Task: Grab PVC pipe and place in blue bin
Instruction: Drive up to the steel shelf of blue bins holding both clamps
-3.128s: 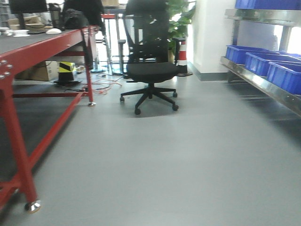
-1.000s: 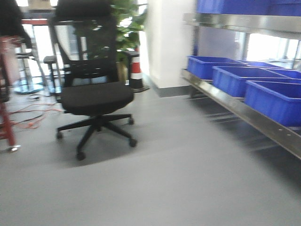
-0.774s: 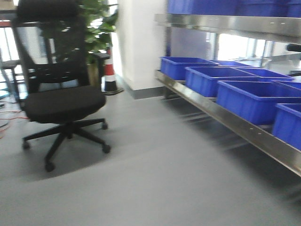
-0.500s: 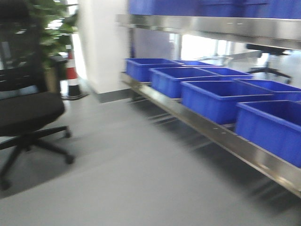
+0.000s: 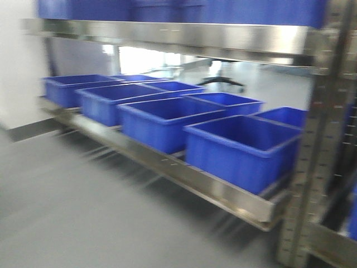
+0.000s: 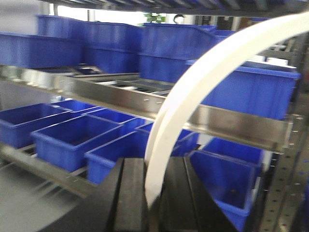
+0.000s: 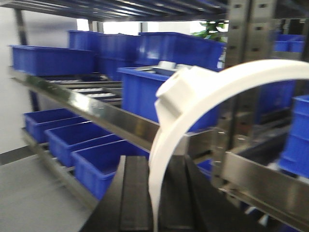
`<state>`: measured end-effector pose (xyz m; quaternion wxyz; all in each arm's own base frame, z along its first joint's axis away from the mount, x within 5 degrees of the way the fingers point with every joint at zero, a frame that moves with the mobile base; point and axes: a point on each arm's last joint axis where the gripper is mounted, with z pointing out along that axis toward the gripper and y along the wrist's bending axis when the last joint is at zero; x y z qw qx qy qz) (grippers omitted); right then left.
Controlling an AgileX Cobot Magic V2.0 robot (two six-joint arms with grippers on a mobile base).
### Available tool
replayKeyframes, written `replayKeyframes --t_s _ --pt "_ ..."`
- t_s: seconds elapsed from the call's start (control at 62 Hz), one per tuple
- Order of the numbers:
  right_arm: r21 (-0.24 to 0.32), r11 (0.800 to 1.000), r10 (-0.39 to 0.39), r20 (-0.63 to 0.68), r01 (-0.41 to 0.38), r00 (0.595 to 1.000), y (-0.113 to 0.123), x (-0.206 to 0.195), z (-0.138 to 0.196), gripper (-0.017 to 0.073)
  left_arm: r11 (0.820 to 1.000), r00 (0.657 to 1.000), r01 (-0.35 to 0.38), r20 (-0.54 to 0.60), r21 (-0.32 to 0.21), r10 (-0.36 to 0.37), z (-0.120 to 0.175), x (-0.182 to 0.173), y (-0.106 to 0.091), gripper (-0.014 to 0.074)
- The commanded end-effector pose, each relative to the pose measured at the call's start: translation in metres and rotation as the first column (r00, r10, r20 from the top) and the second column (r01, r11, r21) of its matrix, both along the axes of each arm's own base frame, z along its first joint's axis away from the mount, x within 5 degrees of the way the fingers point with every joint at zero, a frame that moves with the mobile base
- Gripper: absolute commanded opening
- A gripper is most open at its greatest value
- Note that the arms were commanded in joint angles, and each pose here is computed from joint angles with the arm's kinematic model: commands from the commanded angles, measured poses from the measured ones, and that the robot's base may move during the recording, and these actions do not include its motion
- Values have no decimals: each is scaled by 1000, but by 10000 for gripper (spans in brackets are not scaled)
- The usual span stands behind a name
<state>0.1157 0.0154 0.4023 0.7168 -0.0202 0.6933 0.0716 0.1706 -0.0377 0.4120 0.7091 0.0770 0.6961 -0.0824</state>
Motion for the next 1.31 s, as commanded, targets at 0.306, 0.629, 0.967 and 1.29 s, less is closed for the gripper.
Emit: replayKeyframes --t_s 0.306,0.629,0.967,1.29 --pt "-13 1000 -6 29 6 1000 -1 -1 2 -160 1000 999 -1 34 -13 2 4 -2 0 -111" --pt "-13 1000 -6 29 6 1000 -1 -1 2 -160 1000 999 -1 34 -13 2 4 -2 0 -111" --pt "-13 1000 -6 29 6 1000 -1 -1 2 -160 1000 999 -1 34 -13 2 4 -2 0 -111" --pt "-13 1000 -6 29 6 1000 -1 -1 2 -160 1000 999 -1 34 -13 2 4 -2 0 -111"
